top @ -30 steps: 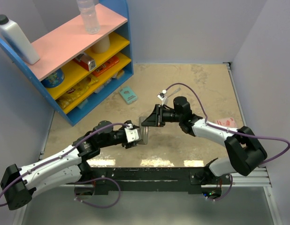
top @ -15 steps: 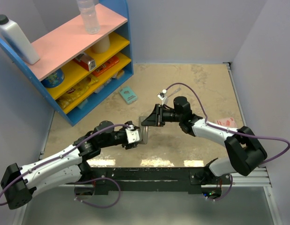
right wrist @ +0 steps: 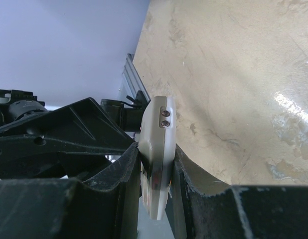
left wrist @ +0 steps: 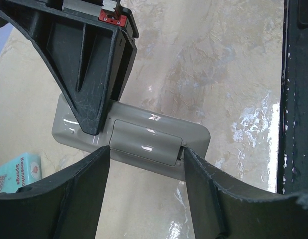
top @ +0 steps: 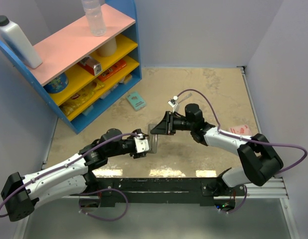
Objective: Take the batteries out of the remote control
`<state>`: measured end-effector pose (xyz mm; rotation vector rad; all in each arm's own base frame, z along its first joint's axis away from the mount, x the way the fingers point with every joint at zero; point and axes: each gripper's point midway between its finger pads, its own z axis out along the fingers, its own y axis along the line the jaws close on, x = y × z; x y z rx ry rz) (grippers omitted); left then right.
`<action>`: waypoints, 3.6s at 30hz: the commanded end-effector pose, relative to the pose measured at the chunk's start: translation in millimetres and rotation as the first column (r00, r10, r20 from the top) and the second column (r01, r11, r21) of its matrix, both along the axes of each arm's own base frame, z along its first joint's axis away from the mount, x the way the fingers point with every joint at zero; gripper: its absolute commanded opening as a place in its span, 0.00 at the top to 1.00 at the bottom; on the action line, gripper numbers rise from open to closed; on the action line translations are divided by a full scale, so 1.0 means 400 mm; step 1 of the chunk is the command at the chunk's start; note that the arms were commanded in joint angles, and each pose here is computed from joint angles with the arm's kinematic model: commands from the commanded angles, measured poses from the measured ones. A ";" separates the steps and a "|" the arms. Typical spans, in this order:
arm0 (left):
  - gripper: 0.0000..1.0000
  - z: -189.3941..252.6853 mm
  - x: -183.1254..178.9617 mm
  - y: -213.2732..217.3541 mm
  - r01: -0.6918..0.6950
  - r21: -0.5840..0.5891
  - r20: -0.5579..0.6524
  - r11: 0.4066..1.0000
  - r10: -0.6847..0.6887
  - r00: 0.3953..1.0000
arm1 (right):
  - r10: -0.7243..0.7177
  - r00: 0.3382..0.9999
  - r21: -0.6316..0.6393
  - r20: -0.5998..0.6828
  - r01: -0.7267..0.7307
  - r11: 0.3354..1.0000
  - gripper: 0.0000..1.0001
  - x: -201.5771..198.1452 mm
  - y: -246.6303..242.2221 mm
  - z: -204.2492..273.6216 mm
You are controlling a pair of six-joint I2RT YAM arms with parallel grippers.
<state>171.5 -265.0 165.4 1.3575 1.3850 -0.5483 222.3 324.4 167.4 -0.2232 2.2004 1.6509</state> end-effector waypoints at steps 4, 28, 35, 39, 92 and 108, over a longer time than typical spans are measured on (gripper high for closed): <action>0.35 0.018 0.009 -0.021 0.023 -0.032 0.049 0.999 -0.021 0.999 | 0.027 1.000 0.042 0.005 -0.027 0.999 1.00 -0.007 0.009 0.017; 0.34 0.025 -0.038 -0.026 0.105 -0.049 0.016 0.993 -0.104 0.994 | 0.044 0.999 0.029 0.008 -0.044 0.999 1.00 -0.009 0.012 0.024; 0.34 0.010 -0.026 -0.026 0.089 -0.025 0.014 0.996 -0.089 0.996 | 0.041 0.999 0.036 0.013 -0.042 0.998 1.00 -0.006 0.013 0.031; 0.34 0.008 -0.011 -0.023 0.061 -0.020 0.025 0.998 -0.060 0.998 | 0.041 0.999 0.038 0.015 -0.042 0.998 1.00 -0.005 0.013 0.033; 0.38 0.027 0.066 0.010 -0.117 -0.038 0.101 0.992 0.120 0.988 | 0.054 0.996 -0.034 -0.074 -0.057 0.998 1.00 -0.012 0.010 -0.085; 0.38 -0.070 0.089 0.012 -0.182 0.066 0.006 0.981 0.182 0.983 | -0.060 0.996 -0.140 -0.071 0.050 0.989 1.00 0.087 -0.002 -0.136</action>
